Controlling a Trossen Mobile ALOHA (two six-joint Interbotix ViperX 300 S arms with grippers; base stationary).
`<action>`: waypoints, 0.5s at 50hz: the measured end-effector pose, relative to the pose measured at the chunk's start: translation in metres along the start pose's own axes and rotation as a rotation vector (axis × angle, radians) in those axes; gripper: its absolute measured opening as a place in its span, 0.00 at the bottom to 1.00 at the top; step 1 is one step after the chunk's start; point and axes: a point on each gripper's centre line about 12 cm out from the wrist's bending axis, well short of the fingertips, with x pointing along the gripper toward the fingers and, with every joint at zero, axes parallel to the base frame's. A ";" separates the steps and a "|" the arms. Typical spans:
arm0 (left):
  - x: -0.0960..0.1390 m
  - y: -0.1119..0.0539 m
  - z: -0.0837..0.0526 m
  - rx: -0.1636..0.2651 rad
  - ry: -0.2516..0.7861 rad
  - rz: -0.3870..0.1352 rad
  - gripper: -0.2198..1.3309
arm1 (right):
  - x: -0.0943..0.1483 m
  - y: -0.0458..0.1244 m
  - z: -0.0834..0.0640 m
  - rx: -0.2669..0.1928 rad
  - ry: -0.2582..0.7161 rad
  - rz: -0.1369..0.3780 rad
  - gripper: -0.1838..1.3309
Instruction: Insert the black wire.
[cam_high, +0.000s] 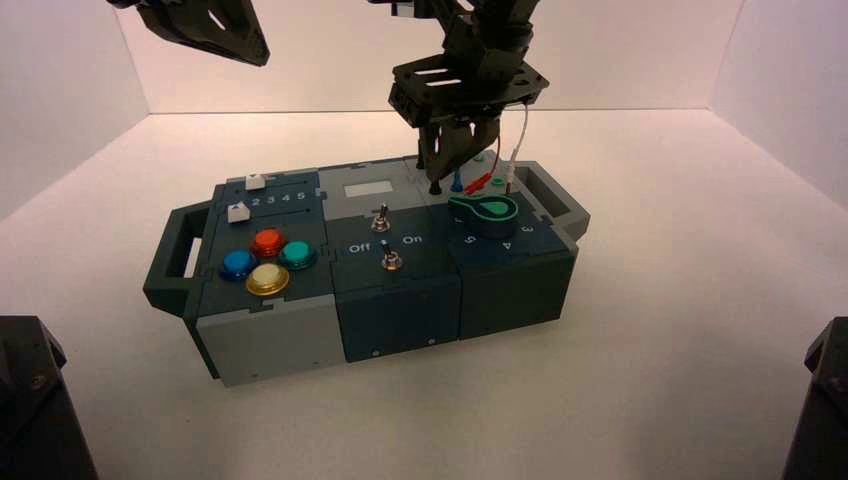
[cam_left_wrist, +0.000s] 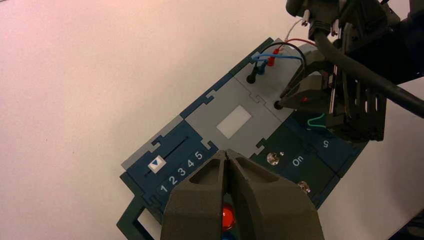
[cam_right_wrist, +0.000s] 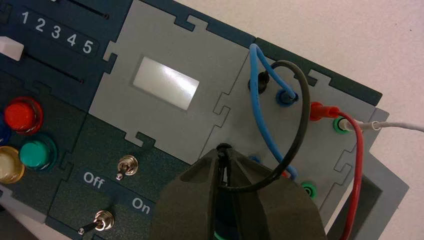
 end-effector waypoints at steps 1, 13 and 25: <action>0.000 0.000 0.000 0.000 0.000 0.000 0.03 | 0.000 0.000 0.000 0.000 0.000 0.000 0.13; -0.001 0.000 0.000 0.003 -0.005 0.002 0.03 | -0.002 0.000 0.001 -0.012 -0.006 -0.002 0.16; -0.002 0.003 0.001 -0.004 -0.014 0.011 0.03 | -0.016 0.009 -0.009 -0.036 0.038 0.011 0.54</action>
